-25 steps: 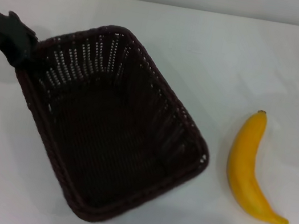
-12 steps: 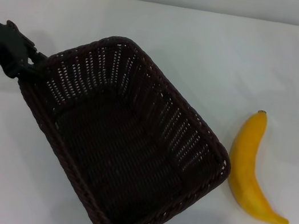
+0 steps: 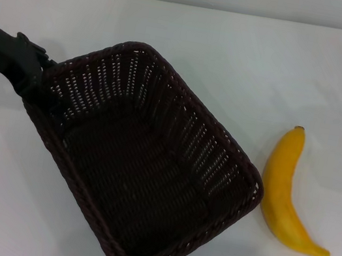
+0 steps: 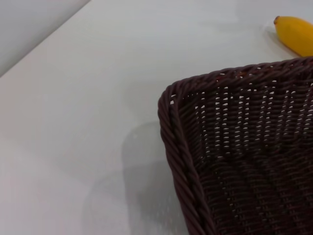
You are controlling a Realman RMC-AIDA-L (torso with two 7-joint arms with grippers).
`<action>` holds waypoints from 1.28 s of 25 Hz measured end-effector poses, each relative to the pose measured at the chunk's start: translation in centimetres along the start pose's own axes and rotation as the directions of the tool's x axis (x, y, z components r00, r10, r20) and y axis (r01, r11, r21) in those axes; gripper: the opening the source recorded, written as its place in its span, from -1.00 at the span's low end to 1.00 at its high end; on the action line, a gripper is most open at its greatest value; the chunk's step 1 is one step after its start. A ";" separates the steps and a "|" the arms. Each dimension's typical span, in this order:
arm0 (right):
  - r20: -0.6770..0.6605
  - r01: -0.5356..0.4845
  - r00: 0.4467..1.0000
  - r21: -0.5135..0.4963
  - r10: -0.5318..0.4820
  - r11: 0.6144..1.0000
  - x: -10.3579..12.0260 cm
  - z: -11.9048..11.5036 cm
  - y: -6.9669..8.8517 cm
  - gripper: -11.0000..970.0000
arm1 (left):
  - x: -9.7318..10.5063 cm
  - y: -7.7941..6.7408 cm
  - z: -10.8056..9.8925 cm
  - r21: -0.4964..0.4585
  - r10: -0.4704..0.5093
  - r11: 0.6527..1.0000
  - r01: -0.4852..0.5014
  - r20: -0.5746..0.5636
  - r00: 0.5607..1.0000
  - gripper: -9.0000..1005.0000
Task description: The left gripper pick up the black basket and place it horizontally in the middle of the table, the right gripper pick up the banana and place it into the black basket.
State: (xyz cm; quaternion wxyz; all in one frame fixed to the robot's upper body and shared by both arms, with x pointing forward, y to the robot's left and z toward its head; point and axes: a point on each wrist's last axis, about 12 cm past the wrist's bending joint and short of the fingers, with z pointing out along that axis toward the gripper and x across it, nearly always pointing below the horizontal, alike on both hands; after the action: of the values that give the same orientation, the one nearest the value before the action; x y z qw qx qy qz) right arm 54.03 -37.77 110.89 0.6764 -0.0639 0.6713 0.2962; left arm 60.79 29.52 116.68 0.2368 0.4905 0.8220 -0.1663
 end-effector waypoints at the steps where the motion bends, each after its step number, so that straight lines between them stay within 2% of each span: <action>1: 0.000 0.000 1.000 0.001 0.000 1.000 0.0 -0.1 0.0 0.74 | 0.1 0.0 0.0 -0.001 -0.001 1.000 0.001 0.000 1.000 0.41; 5: -0.001 -0.001 1.000 0.004 0.001 1.000 0.0 -0.2 -0.1 0.74 | 0.4 0.0 0.3 -0.009 -0.008 1.000 0.008 0.003 1.000 0.66; 13: 0.003 0.006 1.000 0.000 -0.006 1.000 -0.3 0.0 -0.2 0.74 | 1.0 -0.2 0.4 -0.011 -0.037 0.999 0.037 0.008 0.999 0.31; 21: 0.039 0.016 0.999 -0.006 -0.016 1.000 -1.3 -0.1 -0.4 0.74 | 0.7 -0.4 0.1 -0.033 -0.083 0.996 0.084 0.030 0.996 0.00; 24: 0.050 0.039 0.998 -0.008 -0.039 0.999 -2.0 -0.1 -0.5 0.74 | 0.4 -0.7 0.4 -0.027 -0.119 0.992 0.121 0.045 0.992 -0.42; 29: 0.087 0.088 0.992 0.014 -0.088 0.996 -3.8 -0.3 -1.1 0.74 | -0.3 -1.1 0.2 -0.052 -0.180 0.980 0.190 0.145 0.973 -0.53; 32: 0.104 0.126 0.986 0.034 -0.129 0.991 -5.2 -0.4 -1.7 0.73 | -0.7 -1.2 -0.4 -0.077 -0.268 0.954 0.290 0.215 0.939 -0.57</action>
State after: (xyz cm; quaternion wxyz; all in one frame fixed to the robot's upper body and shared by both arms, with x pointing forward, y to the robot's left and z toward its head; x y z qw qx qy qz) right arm 54.92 -41.00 115.22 0.7294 -0.0816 0.6331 0.2462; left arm 59.91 28.64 117.41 0.3193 0.3358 0.8627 -0.2026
